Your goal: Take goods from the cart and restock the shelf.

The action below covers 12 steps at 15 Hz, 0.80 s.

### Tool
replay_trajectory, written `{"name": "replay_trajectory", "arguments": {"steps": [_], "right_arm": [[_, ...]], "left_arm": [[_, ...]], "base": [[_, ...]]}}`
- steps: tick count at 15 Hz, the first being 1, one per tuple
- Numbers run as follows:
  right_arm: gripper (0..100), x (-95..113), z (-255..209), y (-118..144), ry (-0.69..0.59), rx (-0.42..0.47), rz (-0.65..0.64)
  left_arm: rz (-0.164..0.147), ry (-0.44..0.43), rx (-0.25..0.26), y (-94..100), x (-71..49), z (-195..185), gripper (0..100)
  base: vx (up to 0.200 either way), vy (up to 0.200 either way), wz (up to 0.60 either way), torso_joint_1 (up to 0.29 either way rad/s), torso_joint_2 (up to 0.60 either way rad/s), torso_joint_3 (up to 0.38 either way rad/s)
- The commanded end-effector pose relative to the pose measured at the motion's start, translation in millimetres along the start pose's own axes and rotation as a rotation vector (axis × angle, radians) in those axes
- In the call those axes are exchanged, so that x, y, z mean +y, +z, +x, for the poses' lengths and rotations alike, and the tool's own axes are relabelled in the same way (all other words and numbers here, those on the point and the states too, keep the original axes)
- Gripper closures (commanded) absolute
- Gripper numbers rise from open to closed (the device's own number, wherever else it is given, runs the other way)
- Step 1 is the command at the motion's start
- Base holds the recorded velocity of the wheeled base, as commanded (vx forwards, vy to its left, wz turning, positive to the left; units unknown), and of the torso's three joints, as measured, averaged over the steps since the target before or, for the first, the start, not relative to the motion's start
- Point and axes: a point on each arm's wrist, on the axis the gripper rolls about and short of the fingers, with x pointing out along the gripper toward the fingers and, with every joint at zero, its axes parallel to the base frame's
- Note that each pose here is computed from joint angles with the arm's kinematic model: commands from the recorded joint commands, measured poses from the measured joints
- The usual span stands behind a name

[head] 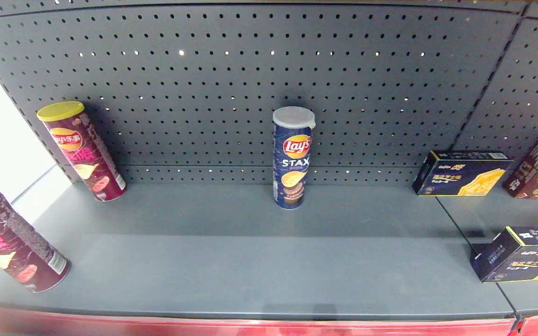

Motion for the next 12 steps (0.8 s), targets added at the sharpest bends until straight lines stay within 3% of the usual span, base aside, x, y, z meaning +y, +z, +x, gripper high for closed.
{"name": "replay_trajectory", "arguments": {"steps": [1, 12], "right_arm": [[0, 0.0, 0.1, 0.0, 0.000, 0.001, 0.000], [0, 0.0, 0.1, 0.0, 0.000, 0.001, 0.000]], "left_arm": [[0.000, 0.000, 0.001, 0.0, 0.0, 0.1, 0], [-0.003, 0.008, 0.001, 0.0, 0.1, 0.1, 0]], "base": [[0.000, 0.000, 0.00, 0.000, 0.00, 0.000], [0.000, 0.000, 0.00, 0.000, 0.00, 0.000]]}}
